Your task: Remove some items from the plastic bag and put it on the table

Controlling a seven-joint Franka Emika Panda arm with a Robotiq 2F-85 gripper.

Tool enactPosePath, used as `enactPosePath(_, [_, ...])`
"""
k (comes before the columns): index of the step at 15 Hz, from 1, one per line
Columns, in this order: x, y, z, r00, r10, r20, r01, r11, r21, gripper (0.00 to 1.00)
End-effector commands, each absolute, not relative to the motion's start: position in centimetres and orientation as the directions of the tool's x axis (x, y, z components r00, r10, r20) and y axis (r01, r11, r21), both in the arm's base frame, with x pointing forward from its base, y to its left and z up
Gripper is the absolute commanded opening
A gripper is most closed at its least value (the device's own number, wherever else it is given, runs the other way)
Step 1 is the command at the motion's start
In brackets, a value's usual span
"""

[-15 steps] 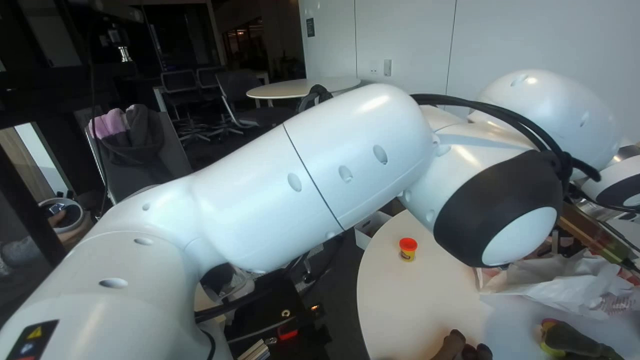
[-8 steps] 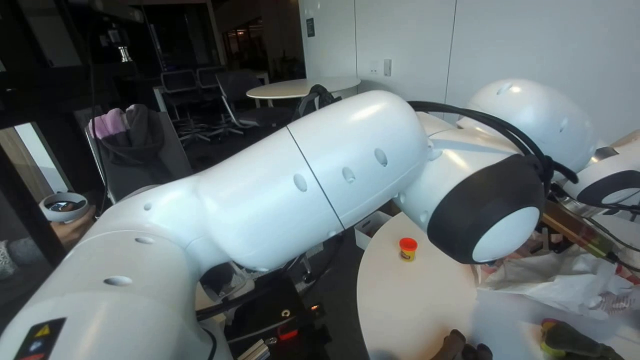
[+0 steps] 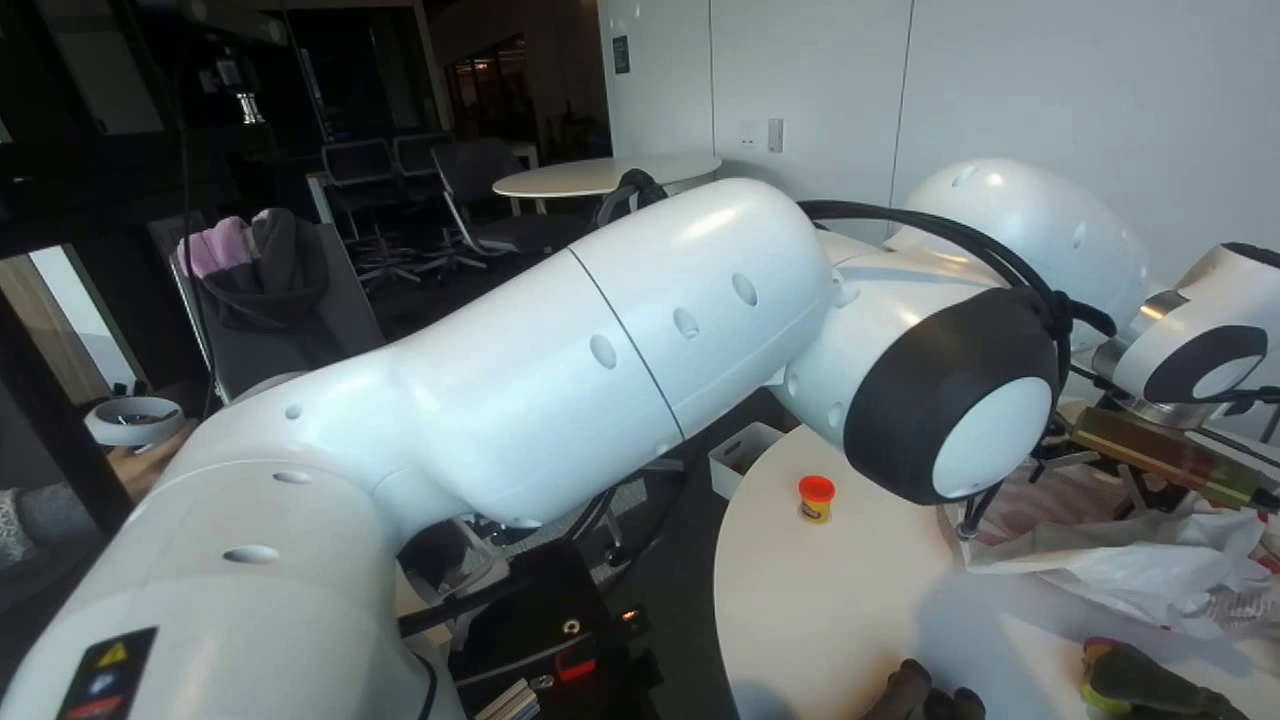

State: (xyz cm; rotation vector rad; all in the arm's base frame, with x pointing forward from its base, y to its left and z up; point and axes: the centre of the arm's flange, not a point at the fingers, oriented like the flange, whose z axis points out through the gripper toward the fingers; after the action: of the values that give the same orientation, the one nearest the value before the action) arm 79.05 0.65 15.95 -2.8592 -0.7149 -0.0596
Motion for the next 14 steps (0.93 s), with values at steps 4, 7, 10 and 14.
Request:
enactPosePath(4, [81.3, 0.9, 14.9, 0.86, 0.492, 0.135, 0.495, -0.869, 0.012, 1.0])
enactPosePath(7, [81.9, 1.3, 13.6, 0.856, 0.48, 0.191, 0.471, -0.877, 0.094, 1.0])
enactPosePath(10, [82.5, 1.4, 13.1, 0.846, 0.459, 0.271, 0.416, -0.887, 0.202, 1.0])
enactPosePath(14, [82.8, 1.4, 13.5, 0.83, 0.415, 0.373, 0.323, -0.903, 0.285, 1.0])
